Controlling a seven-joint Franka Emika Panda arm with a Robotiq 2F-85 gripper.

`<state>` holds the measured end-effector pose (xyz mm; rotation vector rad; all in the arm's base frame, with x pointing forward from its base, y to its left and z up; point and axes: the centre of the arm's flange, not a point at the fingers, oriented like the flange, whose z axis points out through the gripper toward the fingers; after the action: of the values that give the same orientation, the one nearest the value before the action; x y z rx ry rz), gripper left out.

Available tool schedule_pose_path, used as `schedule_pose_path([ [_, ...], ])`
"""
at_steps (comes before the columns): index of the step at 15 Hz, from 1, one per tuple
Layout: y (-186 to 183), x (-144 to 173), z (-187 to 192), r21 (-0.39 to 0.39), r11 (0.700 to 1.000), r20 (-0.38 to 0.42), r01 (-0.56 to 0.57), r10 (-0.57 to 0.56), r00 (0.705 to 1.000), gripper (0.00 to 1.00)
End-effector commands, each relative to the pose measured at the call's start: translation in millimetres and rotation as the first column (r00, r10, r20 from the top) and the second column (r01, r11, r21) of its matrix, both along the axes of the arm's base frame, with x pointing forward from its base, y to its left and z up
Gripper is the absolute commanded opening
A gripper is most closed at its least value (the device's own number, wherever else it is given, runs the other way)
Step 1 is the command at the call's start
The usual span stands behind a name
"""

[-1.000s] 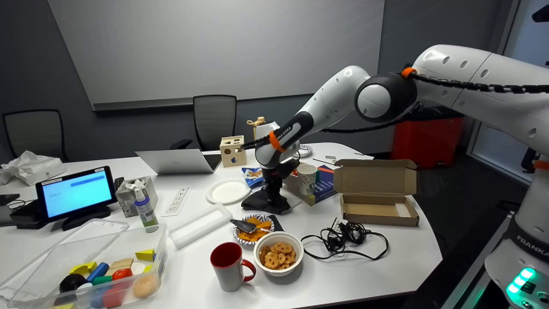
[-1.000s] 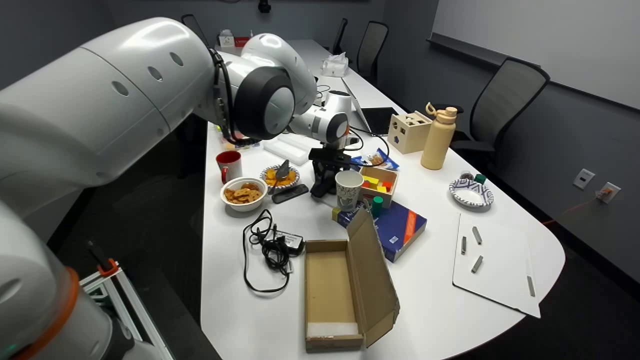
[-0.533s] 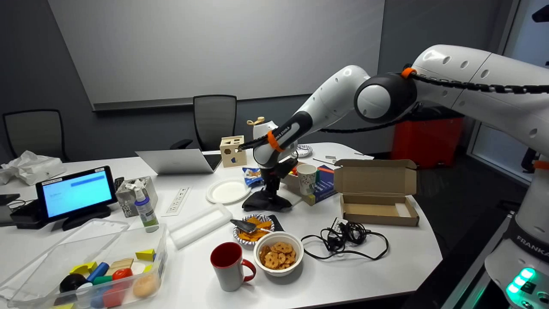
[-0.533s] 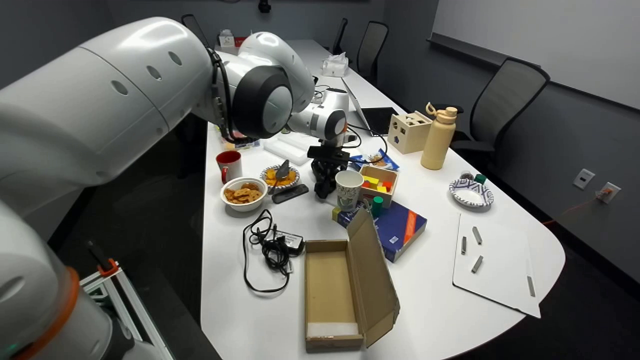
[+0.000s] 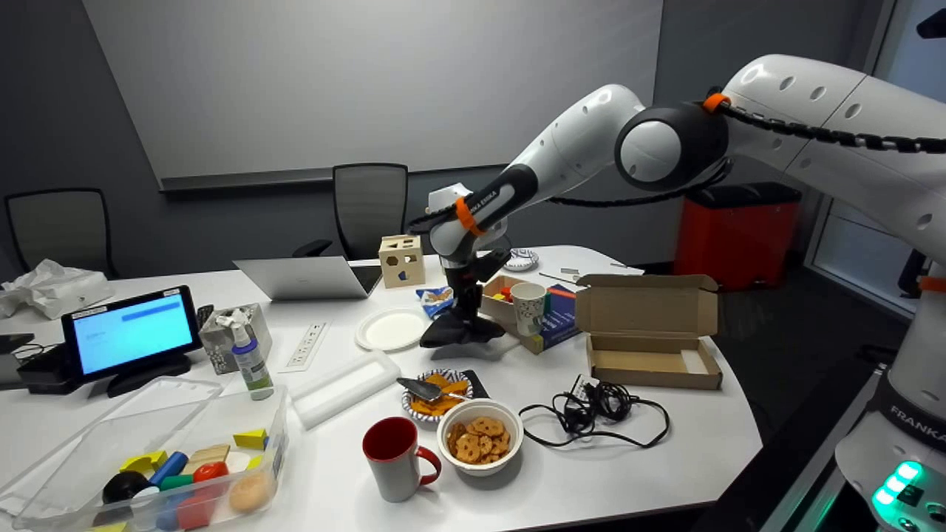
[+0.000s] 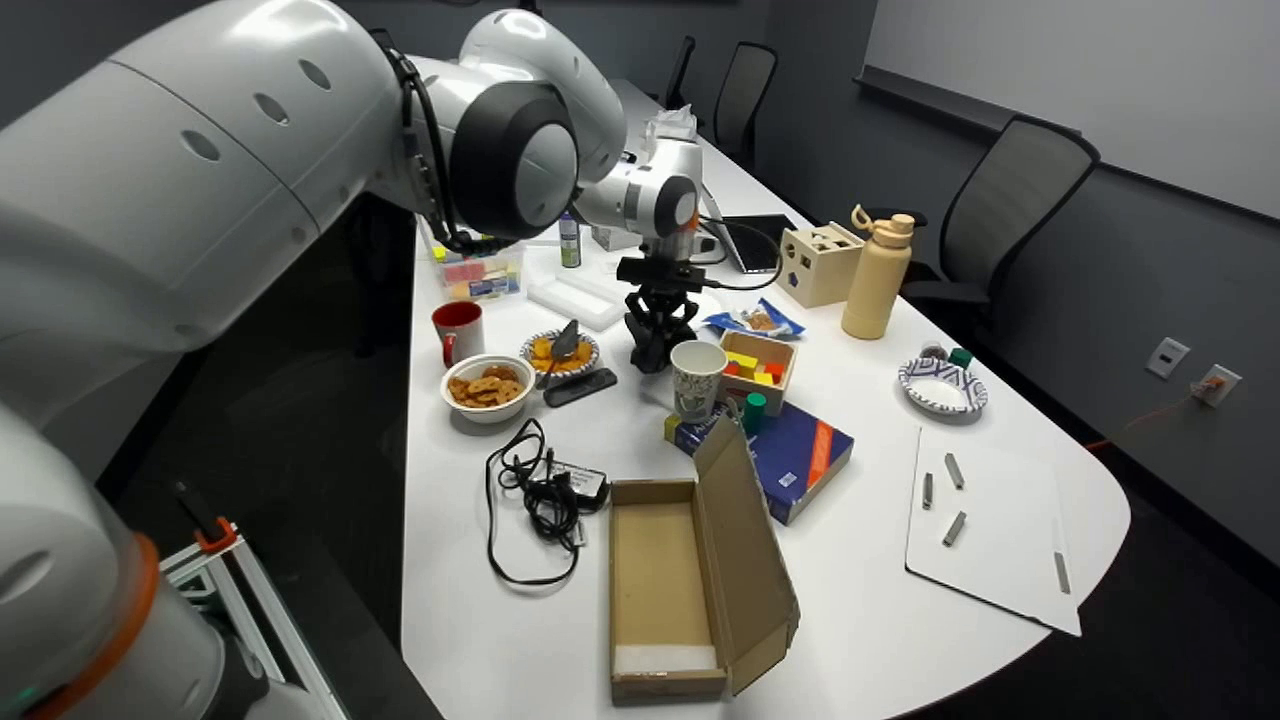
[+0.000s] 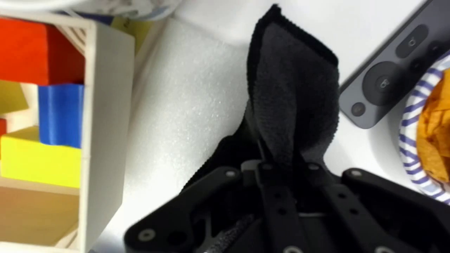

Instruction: Use the black towel to wipe the table

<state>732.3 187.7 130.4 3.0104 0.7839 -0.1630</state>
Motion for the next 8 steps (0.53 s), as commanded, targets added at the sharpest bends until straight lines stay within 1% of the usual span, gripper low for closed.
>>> schedule_pose_path([
  [1, -3, -36, 55, -0.038, 0.999, -0.137, 0.025, -0.030, 0.990, 0.03],
  [4, -12, -64, 78, -0.099, 0.993, -0.230, 0.070, -0.091, 0.969, 0.03],
  [5, -18, -75, 79, -0.107, 0.990, -0.269, 0.091, -0.117, 0.956, 0.03],
  [6, -23, -86, 78, -0.102, 0.989, -0.317, 0.106, -0.133, 0.939, 0.03],
  [7, -26, -100, 75, -0.098, 0.988, -0.338, 0.121, -0.147, 0.930, 0.03],
  [8, -30, -108, 68, -0.094, 0.986, -0.373, 0.137, -0.162, 0.913, 0.03],
])
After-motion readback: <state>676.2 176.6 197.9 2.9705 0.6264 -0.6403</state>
